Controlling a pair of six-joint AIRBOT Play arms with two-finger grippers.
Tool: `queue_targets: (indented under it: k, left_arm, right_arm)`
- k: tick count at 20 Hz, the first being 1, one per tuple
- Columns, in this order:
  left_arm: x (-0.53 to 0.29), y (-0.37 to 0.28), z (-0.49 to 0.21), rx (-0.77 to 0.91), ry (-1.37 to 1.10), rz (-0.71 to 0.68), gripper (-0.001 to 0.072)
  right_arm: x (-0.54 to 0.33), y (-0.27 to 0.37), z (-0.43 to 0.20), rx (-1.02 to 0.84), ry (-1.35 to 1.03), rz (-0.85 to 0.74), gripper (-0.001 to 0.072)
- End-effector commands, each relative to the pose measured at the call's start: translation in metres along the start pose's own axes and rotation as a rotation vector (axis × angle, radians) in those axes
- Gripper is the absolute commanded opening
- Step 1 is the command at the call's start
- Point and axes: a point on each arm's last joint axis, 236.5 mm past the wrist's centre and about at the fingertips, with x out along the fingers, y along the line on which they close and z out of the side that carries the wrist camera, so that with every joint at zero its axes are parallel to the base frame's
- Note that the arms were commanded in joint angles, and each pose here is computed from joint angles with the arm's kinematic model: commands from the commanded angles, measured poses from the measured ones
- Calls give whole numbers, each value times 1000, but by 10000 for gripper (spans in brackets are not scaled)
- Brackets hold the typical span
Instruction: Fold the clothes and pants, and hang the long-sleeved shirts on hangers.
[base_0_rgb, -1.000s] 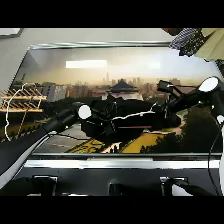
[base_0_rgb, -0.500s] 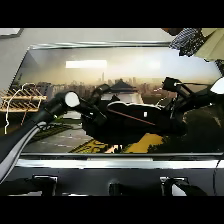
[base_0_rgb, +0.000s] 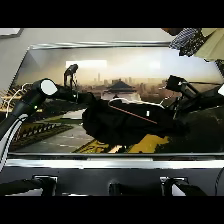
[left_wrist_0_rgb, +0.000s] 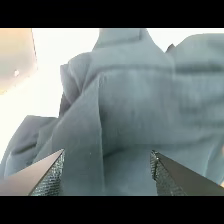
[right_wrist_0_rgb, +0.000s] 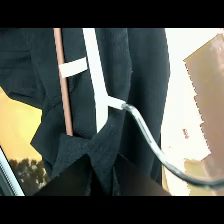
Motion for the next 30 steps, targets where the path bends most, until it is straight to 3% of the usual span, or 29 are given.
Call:
queue_targets:
  k: [1, 16, 17, 19, 21, 22, 30]
  left_arm:
    - [4, -6, 23, -66, -96, -6, 608]
    - [53, 17, -33, 175, 128, 140, 579]
    - [56, 19, -35, 170, 133, 142, 477]
    - [62, 22, -39, 165, 151, 145, 415]
    - [64, 22, -40, 164, 154, 144, 66]
    - [63, 21, -38, 166, 149, 144, 34]
    - [33, -6, 26, 218, -5, 124, 32]
  right_arm:
    - [-1, 0, 0, 31, 2, -6, 40]
    - [-1, 0, 0, 55, 1, -6, 41]
    - [-1, 0, 0, 56, 1, -6, 41]
    - [-1, 0, 0, 56, 0, -4, 41]
    - [-1, 0, 1, 56, -2, -3, 41]
    - [-1, 1, 1, 56, -1, -2, 41]
    - [-1, 1, 1, 115, -2, -1, 41]
